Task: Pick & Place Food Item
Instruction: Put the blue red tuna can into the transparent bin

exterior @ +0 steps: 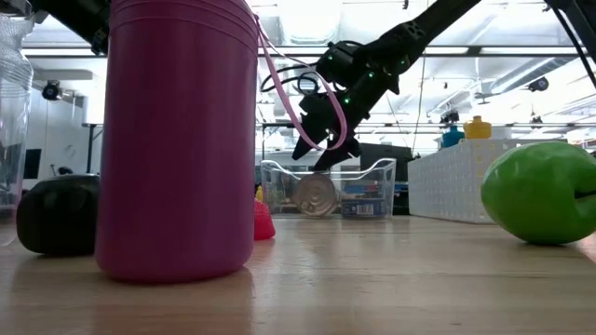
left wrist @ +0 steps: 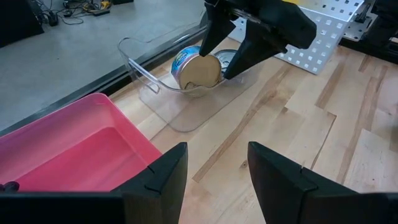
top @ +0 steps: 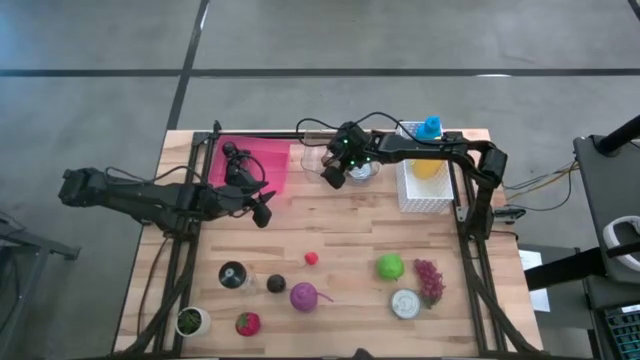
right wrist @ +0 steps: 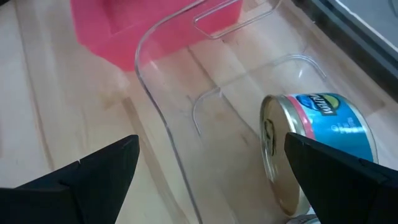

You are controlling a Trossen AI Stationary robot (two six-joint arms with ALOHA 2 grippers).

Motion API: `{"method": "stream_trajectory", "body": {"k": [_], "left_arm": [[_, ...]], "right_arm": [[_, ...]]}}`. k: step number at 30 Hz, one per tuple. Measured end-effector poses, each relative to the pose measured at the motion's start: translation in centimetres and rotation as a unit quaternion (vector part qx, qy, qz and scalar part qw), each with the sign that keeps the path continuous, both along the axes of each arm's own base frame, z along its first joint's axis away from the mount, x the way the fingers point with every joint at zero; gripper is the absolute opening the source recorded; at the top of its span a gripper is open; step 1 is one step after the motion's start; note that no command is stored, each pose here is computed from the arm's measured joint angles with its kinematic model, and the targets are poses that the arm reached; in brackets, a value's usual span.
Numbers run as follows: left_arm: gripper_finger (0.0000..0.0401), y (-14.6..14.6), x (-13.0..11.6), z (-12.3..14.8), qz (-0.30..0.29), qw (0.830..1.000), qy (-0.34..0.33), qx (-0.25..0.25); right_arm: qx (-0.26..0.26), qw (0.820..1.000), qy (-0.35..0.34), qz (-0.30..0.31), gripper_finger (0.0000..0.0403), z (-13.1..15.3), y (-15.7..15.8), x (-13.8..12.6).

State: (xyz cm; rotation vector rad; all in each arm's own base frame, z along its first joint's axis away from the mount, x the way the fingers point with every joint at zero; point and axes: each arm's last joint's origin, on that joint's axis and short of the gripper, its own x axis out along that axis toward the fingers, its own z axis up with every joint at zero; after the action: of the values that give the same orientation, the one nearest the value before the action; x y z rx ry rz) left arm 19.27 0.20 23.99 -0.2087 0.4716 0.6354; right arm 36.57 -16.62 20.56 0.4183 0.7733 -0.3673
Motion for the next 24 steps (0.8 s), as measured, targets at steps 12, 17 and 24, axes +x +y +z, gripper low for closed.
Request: {"method": "stream_trajectory", "body": {"k": [12,17,24], "left_arm": [[0.0173,0.0,0.0,0.0,0.000,1.000,0.000,0.000],[0.0170,0.0,0.0,0.0,0.000,1.000,0.000,0.000],[0.0172,0.0,0.0,0.0,0.000,1.000,0.000,0.000]], "right_arm": [[-0.028,0.999,0.004,-0.030,0.0400,0.1,-1.5,-0.6],[-0.033,0.999,-0.008,-0.041,0.0400,0.2,-2.3,-0.8],[-0.025,0.998,-0.008,-0.051,0.0400,0.1,-2.6,-1.0]]}}
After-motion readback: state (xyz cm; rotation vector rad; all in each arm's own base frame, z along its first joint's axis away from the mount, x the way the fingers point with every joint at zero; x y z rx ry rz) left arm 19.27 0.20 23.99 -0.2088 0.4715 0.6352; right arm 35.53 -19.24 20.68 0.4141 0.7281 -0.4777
